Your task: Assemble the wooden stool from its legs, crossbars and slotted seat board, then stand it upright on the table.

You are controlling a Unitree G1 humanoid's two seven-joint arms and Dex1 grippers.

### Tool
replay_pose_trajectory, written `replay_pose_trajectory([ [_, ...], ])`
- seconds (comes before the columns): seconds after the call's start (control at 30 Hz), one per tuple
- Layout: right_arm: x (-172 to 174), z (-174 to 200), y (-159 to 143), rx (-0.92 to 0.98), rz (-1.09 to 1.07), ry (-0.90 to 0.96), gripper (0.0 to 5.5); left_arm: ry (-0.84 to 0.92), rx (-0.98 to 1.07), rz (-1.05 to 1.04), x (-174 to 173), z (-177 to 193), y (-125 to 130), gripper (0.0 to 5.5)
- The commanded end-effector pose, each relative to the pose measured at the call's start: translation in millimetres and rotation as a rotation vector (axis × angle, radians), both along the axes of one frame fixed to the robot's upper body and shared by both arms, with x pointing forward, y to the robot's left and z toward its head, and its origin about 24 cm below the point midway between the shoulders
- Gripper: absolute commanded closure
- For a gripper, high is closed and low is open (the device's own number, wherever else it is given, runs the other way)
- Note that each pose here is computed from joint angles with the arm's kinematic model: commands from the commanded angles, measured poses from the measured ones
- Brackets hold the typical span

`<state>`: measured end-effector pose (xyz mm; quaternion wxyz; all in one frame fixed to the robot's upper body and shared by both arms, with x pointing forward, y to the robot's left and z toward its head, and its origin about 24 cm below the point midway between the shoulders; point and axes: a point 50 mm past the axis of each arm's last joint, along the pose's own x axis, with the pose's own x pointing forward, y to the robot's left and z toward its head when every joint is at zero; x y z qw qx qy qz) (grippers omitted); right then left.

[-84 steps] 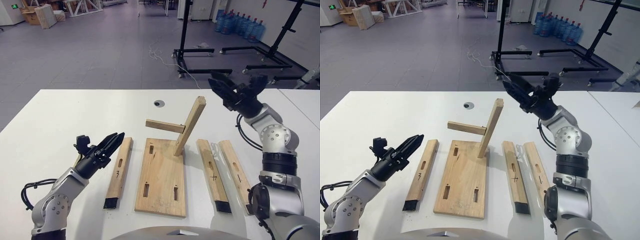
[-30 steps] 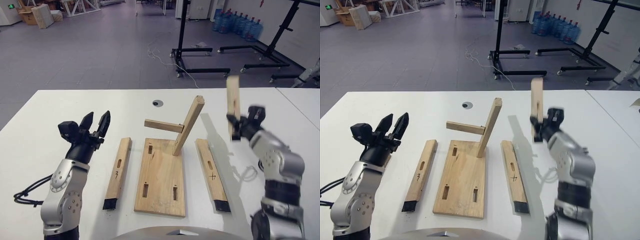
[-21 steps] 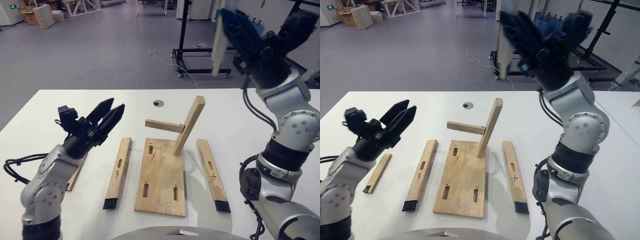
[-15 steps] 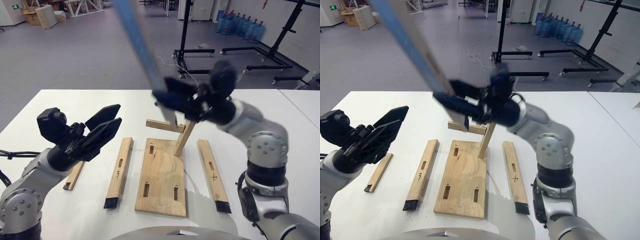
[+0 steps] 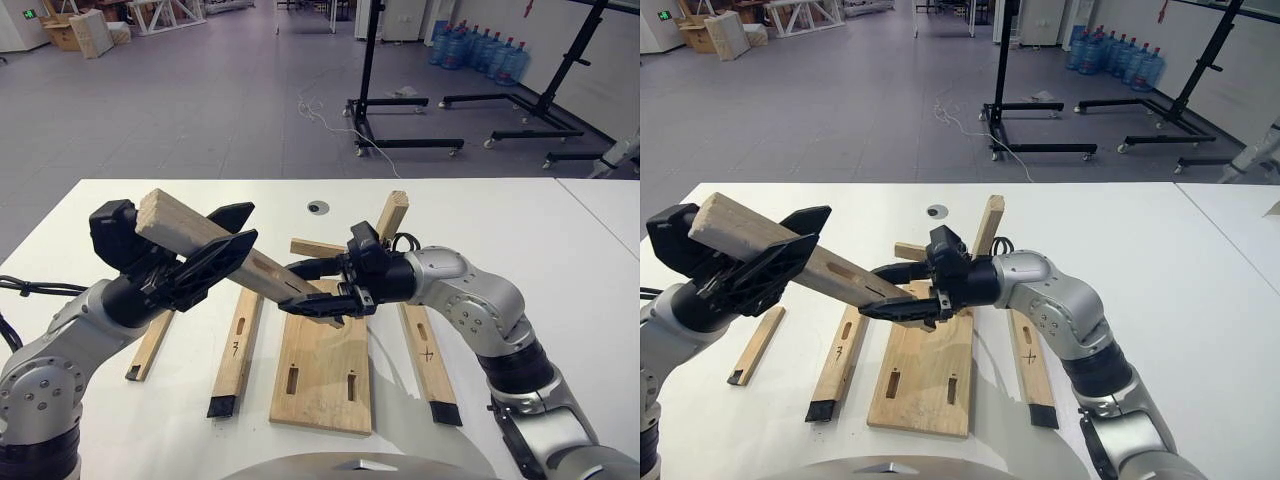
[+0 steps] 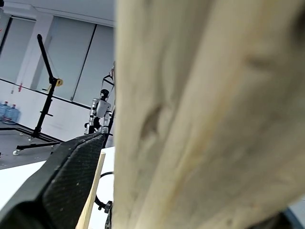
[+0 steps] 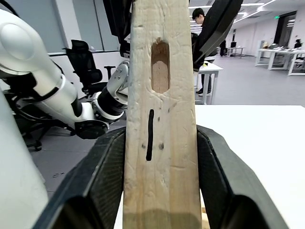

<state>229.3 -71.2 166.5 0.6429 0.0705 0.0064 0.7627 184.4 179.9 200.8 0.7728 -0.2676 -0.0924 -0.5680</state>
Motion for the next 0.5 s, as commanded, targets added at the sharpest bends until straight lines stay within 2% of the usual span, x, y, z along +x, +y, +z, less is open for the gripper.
replay_pose_trajectory([
  [0.03, 3.1, 4.6, -5.8, 0.063, -0.012, 0.053, 3.50, -0.015, 0.003, 0.022, -1.2, -0.7, 1.4, 2.06],
  [0.27, 5.5, 2.7, -8.2, 0.071, -0.044, 0.057, 3.50, 0.031, 0.059, 0.031, 2.1, -14.0, 0.3, 2.06],
  [0.5, 4.0, -8.2, -7.4, 0.020, -0.018, 0.086, 3.50, 0.005, 0.036, 0.037, 5.1, -8.8, 0.2, 2.06],
])
